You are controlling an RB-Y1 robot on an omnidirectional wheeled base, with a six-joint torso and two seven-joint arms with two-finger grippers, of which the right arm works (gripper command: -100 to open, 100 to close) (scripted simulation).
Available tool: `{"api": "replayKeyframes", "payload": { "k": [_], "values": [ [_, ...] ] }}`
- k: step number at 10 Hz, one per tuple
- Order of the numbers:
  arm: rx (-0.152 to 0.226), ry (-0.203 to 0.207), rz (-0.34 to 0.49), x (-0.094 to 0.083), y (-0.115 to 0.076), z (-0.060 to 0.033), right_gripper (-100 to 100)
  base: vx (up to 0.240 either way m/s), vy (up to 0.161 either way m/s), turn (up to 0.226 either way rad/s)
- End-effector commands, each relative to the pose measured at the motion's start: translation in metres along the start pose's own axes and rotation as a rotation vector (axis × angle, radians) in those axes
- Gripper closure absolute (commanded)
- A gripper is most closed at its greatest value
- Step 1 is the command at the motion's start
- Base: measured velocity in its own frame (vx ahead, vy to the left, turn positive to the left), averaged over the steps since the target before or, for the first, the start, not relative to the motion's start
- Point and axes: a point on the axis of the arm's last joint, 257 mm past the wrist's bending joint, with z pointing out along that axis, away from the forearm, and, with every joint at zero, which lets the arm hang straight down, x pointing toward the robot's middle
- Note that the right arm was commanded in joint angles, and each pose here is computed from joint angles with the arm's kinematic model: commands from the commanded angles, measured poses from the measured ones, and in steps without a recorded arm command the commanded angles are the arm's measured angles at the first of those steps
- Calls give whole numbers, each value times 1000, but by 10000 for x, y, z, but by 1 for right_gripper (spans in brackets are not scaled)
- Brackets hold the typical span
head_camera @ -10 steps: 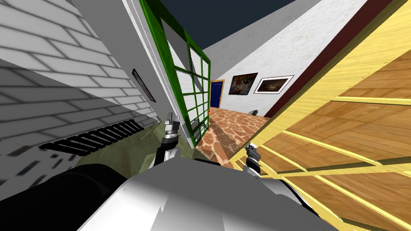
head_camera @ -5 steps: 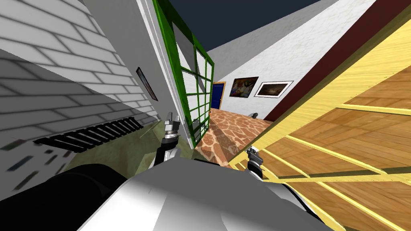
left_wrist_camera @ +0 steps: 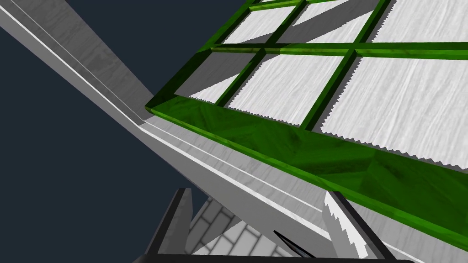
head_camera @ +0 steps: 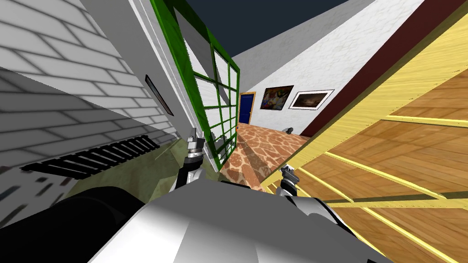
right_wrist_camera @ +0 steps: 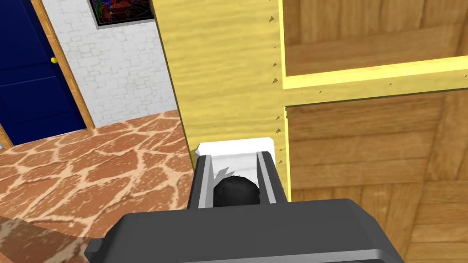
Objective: Push the door open
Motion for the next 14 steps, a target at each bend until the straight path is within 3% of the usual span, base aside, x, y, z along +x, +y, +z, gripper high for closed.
{"api": "replayKeyframes", "payload": {
  "k": [1, 2, 3, 4, 5, 6, 7, 8, 9, 11, 12, 14],
  "values": [
    [-30, -44, -39, -147, 177, -95, 100, 21, -17, 42],
    [-32, -51, -53, -180, 241, -154, 100, 10, 6, 33],
    [-19, -25, -28, -107, 135, -82, 100, -23, 31, -57],
    [-32, -51, -53, -180, 241, -154, 100, -22, 27, 20],
    [-29, -40, -38, -140, 190, -93, -100, -51, 174, -17],
    [-8, 1, 1, -20, 24, 17, -100, -70, 205, -62],
    [13, 38, 26, 82, -87, 64, -100, -58, 95, -25],
    [-19, -20, -19, -83, 108, -38, -100, -23, 16, 21],
    [-33, -45, -42, -156, 212, -103, -100, -10, 14, -7],
    [-33, -45, -42, -156, 212, -103, -100, -2, 12, -6],
    [-50, -72, -59, -227, 315, -154, -100, -55, 102, -32],
    [-59, -86, -69, -263, 369, -183, -100, -76, 178, -41]
  ]
}}
